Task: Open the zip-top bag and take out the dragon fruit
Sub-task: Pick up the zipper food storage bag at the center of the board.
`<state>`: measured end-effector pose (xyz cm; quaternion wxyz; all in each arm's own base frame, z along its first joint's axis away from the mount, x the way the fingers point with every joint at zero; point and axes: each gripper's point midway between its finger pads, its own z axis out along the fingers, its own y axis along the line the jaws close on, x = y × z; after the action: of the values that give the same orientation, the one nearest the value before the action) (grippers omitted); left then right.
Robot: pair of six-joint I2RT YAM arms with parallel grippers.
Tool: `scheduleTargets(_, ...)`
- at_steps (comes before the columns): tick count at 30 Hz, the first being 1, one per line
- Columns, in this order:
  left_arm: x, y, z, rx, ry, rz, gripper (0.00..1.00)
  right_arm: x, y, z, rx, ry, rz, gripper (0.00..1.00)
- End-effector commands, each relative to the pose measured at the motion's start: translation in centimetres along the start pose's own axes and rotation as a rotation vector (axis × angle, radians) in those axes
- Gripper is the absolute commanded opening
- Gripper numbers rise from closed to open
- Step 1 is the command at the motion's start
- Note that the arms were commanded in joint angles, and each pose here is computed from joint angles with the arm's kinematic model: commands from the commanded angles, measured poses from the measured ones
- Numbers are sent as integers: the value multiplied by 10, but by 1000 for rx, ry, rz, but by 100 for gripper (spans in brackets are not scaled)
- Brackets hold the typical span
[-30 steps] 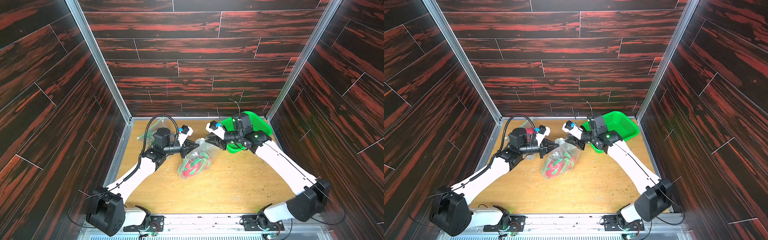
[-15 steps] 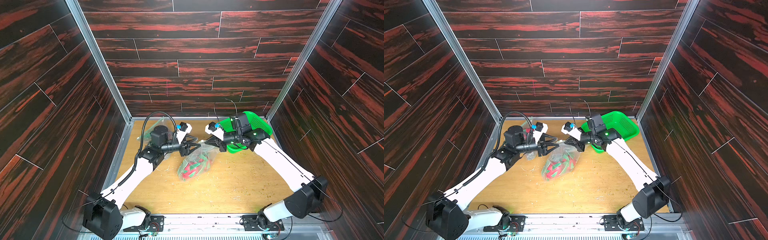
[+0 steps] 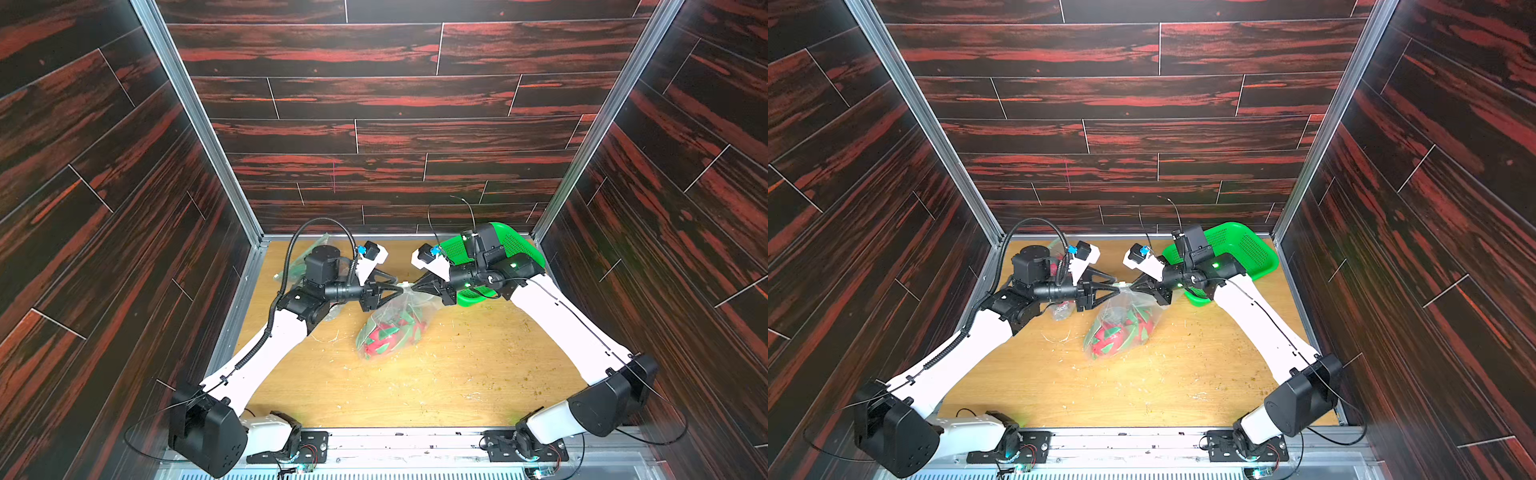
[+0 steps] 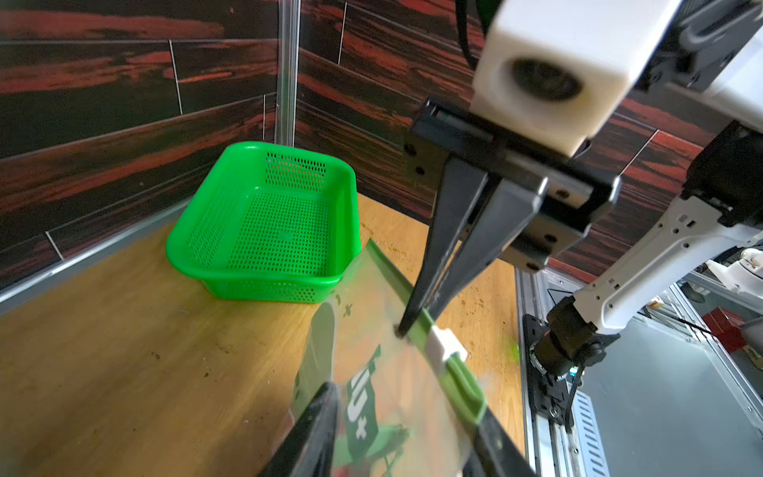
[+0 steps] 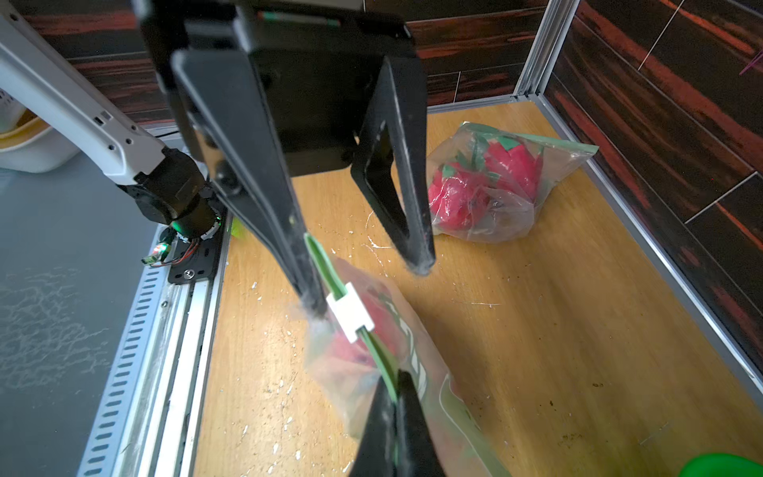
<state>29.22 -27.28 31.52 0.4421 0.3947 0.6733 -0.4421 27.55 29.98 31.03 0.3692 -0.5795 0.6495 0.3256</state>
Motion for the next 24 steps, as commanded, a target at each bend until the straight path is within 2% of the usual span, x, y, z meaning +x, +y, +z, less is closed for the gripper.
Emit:
scheduleTargets(1, 13, 0, 0, -1, 31, 16, 48, -36, 3, -17, 7, -94, -54, 0)
scheduleTargets(6, 9, 1, 2, 4, 27, 33, 45, -37, 6, -17, -13, -104, -38, 0)
scheduleTargets(13, 5, -6, 3, 53, -5, 30, 34, -38, 9, -17, -33, -105, -32, 0)
scheduleTargets(14, 6, -6, 3, 53, -6, 29, 28, -38, 10, -17, -40, -105, -31, 0)
scheduleTargets(16, 5, -7, 3, 56, -7, 30, 15, -39, 11, -17, -50, -101, -24, 6)
scheduleTargets(18, 3, -8, 2, 58, -7, 31, 6, -41, 11, -18, -55, -106, -26, 14)
scheduleTargets(24, -4, -12, 1, 73, -20, 34, 2, -60, 18, -22, -86, -165, -69, 31)
